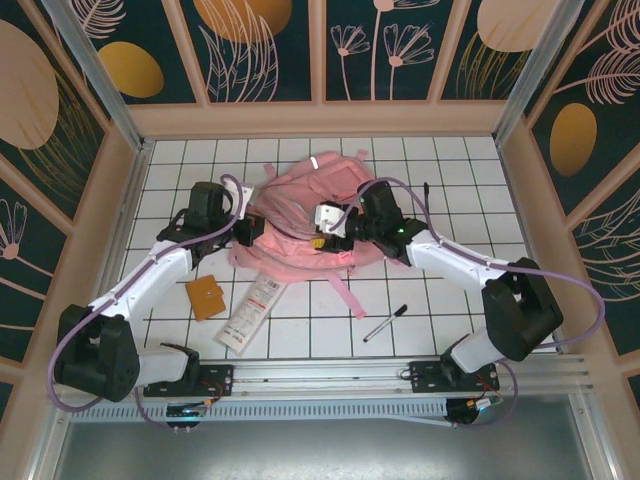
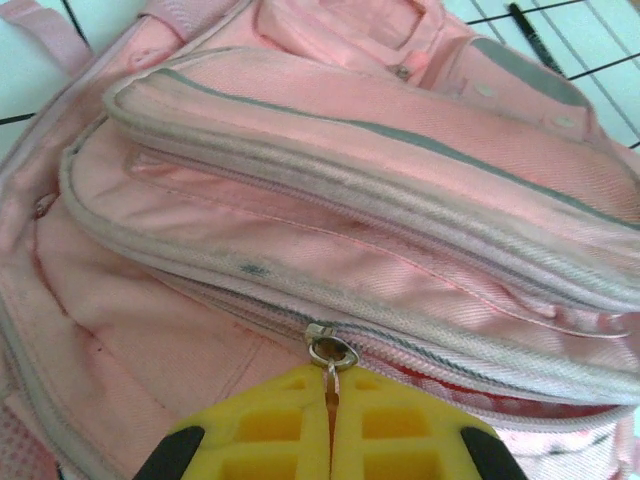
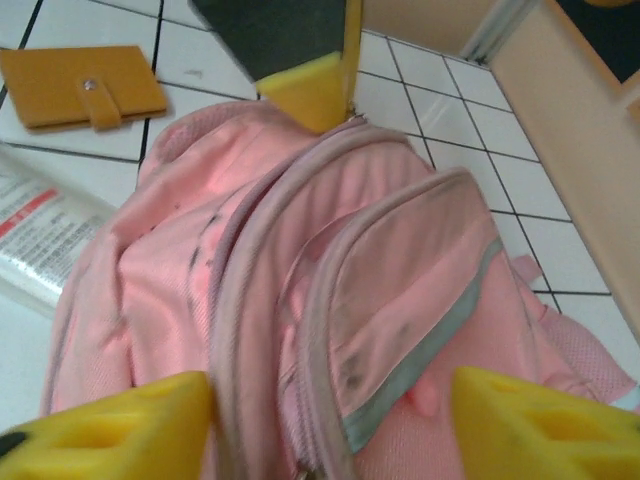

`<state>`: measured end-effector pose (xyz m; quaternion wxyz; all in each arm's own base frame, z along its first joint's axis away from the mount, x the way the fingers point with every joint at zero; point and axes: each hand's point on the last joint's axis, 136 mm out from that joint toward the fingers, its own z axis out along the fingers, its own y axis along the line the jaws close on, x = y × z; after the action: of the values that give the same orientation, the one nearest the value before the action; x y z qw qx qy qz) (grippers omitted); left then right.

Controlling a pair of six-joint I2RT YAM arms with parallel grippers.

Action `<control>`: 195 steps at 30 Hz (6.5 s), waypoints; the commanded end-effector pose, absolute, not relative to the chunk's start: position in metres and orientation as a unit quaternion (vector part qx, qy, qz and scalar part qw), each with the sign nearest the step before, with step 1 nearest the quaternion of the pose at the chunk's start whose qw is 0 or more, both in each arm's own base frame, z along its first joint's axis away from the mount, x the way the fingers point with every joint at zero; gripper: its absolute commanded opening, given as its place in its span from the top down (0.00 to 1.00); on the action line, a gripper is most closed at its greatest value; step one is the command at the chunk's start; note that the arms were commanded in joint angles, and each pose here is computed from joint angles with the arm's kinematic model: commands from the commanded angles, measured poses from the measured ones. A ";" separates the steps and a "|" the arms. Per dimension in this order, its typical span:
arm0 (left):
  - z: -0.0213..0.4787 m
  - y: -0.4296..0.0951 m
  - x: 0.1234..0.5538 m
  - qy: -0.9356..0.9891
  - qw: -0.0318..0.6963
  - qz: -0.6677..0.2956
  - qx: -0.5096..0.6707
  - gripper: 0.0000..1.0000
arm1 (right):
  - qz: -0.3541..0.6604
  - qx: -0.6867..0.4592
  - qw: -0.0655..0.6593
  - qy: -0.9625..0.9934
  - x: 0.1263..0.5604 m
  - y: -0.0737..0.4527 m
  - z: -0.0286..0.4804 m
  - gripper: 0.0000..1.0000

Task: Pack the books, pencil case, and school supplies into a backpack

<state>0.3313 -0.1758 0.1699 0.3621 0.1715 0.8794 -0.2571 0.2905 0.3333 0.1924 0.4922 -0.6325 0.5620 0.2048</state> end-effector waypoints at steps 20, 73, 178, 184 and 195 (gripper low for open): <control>0.197 -0.088 0.374 0.881 0.455 -0.124 0.031 1.00 | 0.237 -0.720 0.473 0.450 0.237 0.375 0.203 1.00; 0.114 -0.127 0.412 0.911 0.369 -0.134 0.125 1.00 | 0.134 -0.765 0.493 0.392 0.232 0.336 0.219 1.00; -0.008 -0.059 0.217 0.885 0.009 -0.232 -0.404 0.68 | 0.385 -0.288 -0.029 0.876 0.247 0.500 0.030 0.41; -0.013 -0.066 0.214 0.880 -0.002 -0.251 -0.404 0.70 | 0.392 -0.287 -0.037 0.873 0.259 0.516 0.019 0.46; 0.006 -0.085 0.230 0.863 0.002 -0.324 -0.387 0.74 | 0.427 -0.316 -0.089 0.842 0.230 0.531 0.019 0.64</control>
<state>0.2523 -0.0501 0.0129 0.0771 -0.3987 0.8766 -0.2582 0.2615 0.5302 0.0374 -0.0344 -0.3017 0.8525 0.4256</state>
